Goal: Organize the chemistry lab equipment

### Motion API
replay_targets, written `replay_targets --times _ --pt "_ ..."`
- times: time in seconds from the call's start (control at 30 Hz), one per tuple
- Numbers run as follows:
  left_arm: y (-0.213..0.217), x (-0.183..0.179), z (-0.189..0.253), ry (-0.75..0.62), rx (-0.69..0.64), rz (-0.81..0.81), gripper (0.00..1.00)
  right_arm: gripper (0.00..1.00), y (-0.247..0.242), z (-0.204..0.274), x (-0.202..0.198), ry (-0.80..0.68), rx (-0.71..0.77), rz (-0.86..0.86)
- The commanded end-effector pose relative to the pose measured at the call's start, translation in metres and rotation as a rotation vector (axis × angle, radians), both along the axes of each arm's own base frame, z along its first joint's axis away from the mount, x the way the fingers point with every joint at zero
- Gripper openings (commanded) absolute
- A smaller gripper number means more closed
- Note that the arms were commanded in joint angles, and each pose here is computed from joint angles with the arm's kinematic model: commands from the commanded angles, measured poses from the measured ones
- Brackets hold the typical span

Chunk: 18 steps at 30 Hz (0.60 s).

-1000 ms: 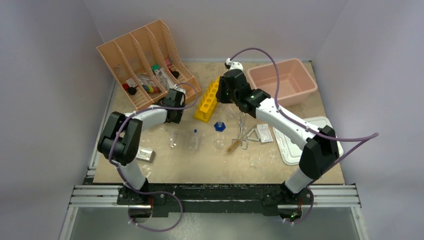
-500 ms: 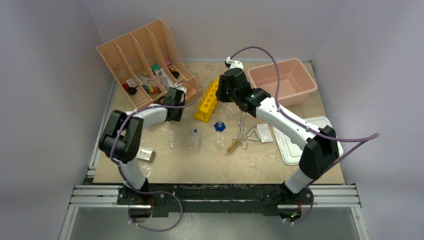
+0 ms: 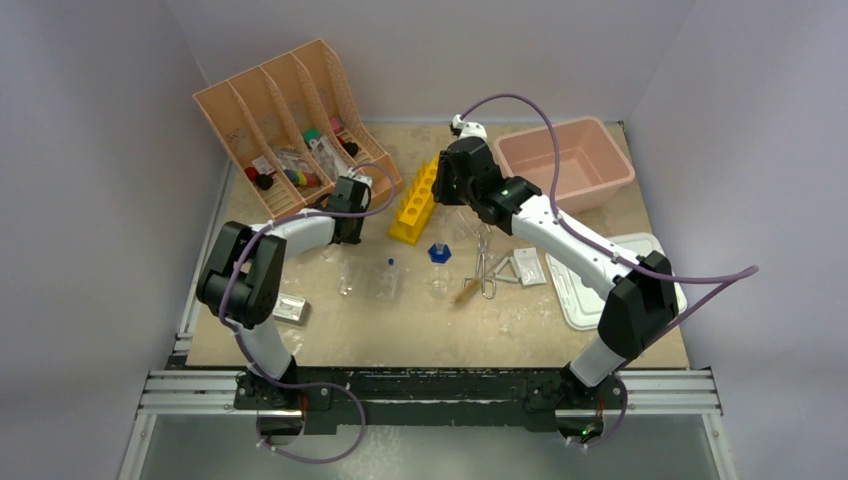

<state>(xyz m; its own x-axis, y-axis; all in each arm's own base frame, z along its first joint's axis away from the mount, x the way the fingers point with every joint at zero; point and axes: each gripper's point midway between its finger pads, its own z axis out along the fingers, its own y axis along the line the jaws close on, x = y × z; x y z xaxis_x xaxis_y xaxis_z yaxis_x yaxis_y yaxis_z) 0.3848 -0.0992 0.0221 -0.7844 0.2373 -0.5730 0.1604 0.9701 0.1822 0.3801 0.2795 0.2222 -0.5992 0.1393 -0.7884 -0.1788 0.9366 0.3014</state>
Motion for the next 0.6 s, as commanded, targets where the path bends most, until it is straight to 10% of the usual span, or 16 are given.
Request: replay_targets --times 0.0,0.2,0.57 --pt "0.006 -0.022 -0.006 0.079 0.002 0.043 0.24 0.29 -0.006 0.018 -0.001 -0.036 0.027 -0.023" --pt "-0.011 -0.02 0.0 0.069 -0.102 0.109 0.17 0.29 -0.007 0.016 -0.004 -0.028 0.036 -0.023" --pt "-0.003 -0.031 0.009 0.085 -0.09 0.179 0.46 0.28 -0.011 0.014 -0.012 -0.013 0.047 -0.028"
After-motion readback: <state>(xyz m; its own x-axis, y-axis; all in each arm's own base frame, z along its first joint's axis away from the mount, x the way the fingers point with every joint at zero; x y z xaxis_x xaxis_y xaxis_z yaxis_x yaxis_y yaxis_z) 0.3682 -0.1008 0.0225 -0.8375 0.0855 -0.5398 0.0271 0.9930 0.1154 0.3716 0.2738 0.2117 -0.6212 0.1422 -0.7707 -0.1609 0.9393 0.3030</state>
